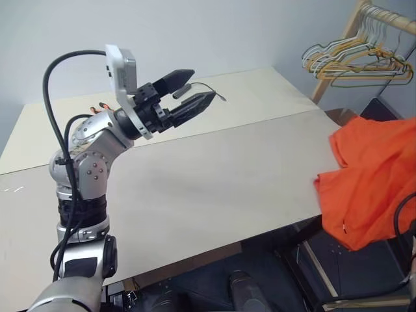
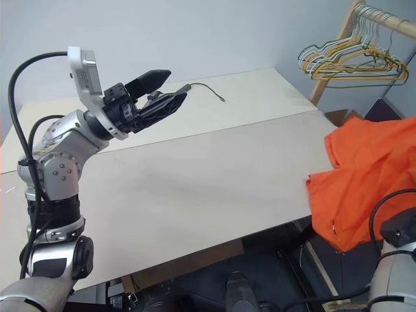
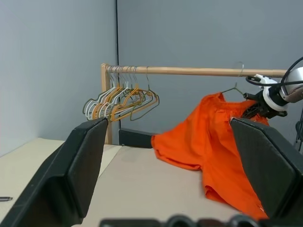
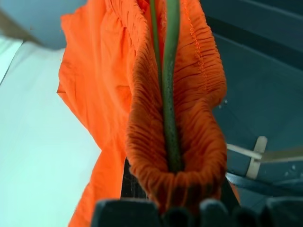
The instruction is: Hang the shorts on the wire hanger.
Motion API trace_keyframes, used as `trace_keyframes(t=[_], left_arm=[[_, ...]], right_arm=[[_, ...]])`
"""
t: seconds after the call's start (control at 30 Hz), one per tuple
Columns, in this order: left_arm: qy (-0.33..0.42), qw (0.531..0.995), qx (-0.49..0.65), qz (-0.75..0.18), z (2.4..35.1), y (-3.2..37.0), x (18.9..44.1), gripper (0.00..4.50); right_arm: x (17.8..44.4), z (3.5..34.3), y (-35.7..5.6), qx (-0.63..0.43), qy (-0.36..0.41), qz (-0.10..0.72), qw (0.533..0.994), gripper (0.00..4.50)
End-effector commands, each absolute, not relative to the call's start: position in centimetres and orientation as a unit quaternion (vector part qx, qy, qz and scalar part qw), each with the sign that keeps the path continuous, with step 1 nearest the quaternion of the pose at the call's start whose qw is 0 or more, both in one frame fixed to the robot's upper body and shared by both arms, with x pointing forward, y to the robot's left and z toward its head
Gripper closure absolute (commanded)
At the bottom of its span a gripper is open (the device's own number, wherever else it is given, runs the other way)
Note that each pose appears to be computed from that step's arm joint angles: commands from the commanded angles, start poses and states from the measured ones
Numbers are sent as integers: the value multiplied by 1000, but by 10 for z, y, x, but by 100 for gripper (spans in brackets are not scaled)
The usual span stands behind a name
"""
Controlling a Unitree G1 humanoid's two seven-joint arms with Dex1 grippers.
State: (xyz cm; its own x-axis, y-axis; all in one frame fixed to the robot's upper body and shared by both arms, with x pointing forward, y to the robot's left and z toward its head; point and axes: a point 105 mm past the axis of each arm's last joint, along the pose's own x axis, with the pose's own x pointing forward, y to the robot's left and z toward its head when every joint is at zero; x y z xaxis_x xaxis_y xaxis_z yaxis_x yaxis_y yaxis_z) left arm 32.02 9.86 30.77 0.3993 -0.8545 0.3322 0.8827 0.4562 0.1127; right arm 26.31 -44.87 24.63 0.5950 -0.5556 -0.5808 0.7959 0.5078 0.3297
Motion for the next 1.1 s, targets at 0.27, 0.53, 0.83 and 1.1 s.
trace_keyframes(t=[0.27, 0.53, 0.83, 1.1], left_arm=[[-198, 822, -14, -533, 316, 93, 309, 2], [-195, 823, -11, -533, 315, 94, 308, 0], [-195, 824, -8, -533, 316, 95, 307, 0], [-200, 825, -4, -529, 315, 97, 309, 0]], right_arm=[[248, 242, -466, 296, 187, -433, 831, 450], [254, 266, -463, 173, 133, -453, 864, 194], [260, 311, -445, -22, 2, -487, 873, 4], [257, 358, -408, -136, -166, -470, 856, 4]])
